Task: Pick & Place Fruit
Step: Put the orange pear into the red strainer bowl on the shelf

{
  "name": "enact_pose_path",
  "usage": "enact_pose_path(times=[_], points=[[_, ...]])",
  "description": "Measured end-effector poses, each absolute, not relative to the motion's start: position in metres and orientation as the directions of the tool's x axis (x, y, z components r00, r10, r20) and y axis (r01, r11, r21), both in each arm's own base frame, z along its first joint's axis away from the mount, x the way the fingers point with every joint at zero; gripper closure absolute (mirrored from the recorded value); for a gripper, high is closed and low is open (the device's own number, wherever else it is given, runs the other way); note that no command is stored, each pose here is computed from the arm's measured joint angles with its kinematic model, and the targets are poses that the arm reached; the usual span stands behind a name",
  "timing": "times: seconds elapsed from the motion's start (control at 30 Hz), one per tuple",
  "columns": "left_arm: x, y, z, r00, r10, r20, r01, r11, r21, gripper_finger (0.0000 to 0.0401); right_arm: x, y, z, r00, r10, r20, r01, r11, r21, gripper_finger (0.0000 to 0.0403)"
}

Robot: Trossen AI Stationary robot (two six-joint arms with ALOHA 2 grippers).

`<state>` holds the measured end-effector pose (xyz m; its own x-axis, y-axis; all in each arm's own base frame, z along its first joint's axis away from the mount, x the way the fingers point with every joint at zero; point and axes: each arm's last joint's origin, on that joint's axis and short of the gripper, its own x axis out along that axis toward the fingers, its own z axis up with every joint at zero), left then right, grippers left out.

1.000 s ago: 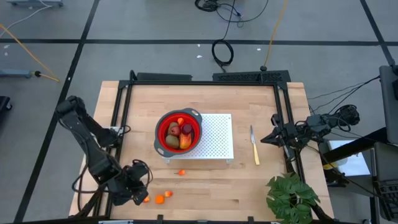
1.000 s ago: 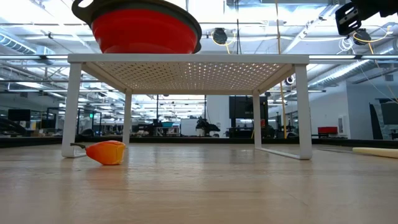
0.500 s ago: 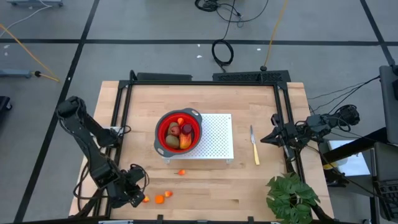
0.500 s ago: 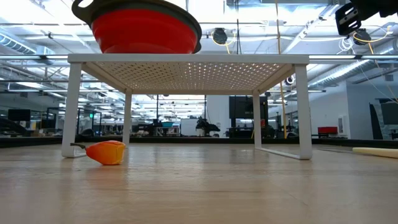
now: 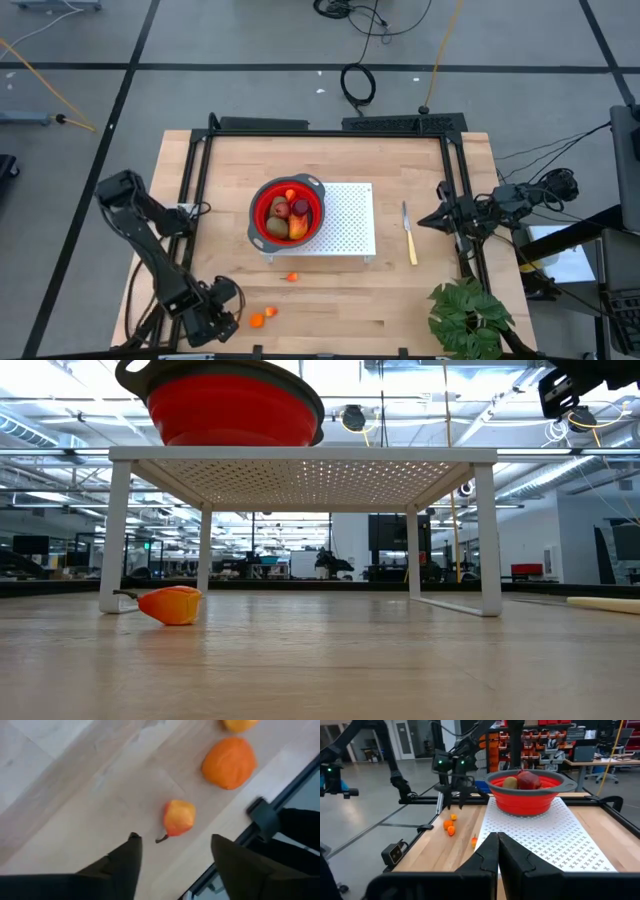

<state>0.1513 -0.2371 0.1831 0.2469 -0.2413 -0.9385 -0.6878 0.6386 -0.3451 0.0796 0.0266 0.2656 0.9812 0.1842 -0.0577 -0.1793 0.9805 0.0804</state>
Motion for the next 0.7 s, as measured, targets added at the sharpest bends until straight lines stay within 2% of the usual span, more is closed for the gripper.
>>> enact_pose_path(times=[0.17, 0.3, 0.53, 0.7], points=[[0.155, -0.247, 0.168, 0.213, -0.259, -0.942, -0.677, 0.656, -0.333, 0.0116, 0.08, 0.026, 0.266, 0.982, 0.18, -0.058, -0.175, 0.981, 0.08, 0.0403], [0.157, -0.252, 0.154, 0.197, -0.246, -0.949, -0.67, 0.673, -0.313, 0.0104, 0.08, 0.027, 0.266, 0.982, 0.18, -0.058, -0.175, 0.981, 0.08, 0.0403], [0.16, -0.256, 0.137, 0.16, -0.209, -0.965, -0.682, 0.683, -0.261, 0.012, 0.08, 0.027, 0.266, 0.982, 0.18, -0.058, -0.175, 0.981, 0.08, 0.0403], [0.16, -0.255, 0.136, 0.167, -0.189, -0.968, -0.686, 0.682, -0.252, 0.0154, 0.08, 0.027, 0.266, 0.982, 0.18, -0.057, -0.175, 0.981, 0.08, 0.0403]])
